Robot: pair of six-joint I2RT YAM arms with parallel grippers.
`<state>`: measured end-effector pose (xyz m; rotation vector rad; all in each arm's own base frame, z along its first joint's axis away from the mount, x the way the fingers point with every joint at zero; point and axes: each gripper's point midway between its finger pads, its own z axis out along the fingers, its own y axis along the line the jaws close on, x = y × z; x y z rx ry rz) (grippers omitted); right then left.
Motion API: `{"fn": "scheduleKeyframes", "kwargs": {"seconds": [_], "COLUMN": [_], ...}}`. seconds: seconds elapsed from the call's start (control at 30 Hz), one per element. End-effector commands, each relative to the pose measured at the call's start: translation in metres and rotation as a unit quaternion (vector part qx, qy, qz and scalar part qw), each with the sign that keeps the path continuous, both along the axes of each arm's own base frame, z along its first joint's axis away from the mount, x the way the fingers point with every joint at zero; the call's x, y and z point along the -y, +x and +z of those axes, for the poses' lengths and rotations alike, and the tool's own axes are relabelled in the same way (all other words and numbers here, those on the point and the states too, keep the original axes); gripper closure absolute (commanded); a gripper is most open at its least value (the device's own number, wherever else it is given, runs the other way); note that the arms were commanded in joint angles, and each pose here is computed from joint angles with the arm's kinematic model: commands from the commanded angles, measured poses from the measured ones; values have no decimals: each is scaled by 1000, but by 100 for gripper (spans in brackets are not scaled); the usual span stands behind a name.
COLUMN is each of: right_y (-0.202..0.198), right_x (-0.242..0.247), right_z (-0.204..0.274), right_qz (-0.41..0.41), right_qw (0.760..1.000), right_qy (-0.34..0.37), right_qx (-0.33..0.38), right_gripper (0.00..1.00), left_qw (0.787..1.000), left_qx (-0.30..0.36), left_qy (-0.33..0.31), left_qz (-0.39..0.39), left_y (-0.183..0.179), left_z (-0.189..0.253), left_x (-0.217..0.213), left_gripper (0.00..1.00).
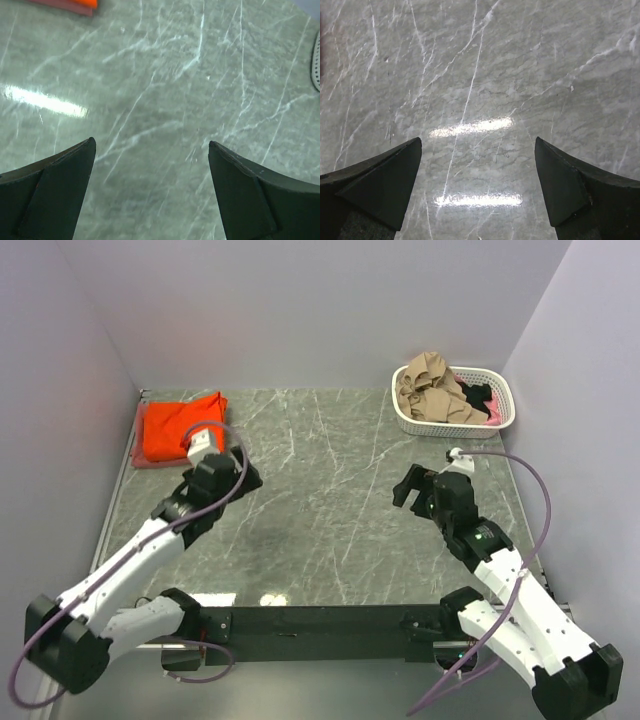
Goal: Fold and stack the t-shirts
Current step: Reset both grippers
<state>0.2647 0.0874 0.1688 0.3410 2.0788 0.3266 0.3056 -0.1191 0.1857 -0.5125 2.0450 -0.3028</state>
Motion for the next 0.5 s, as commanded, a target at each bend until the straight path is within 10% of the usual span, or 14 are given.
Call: {"fn": "scheduleKeyframes", "kwargs": {"seconds": [0.0, 0.47], "right_y": [3, 1], "right_x": [-4, -11], "right_z": [-1, -3], "right_qz": [-6, -5], "right_qw": [999, 997], "right_qy": [29, 69], "right_qx": [16, 34], "right_gripper": [0, 0], "left_qw": [997, 986], "left_qx": [39, 83], "left_qy": [-73, -107], "left_qz": [8, 95], "left_y": [-22, -65], "left_z": [16, 23], "left_x": [2, -51], "left_gripper": [1, 1]}}
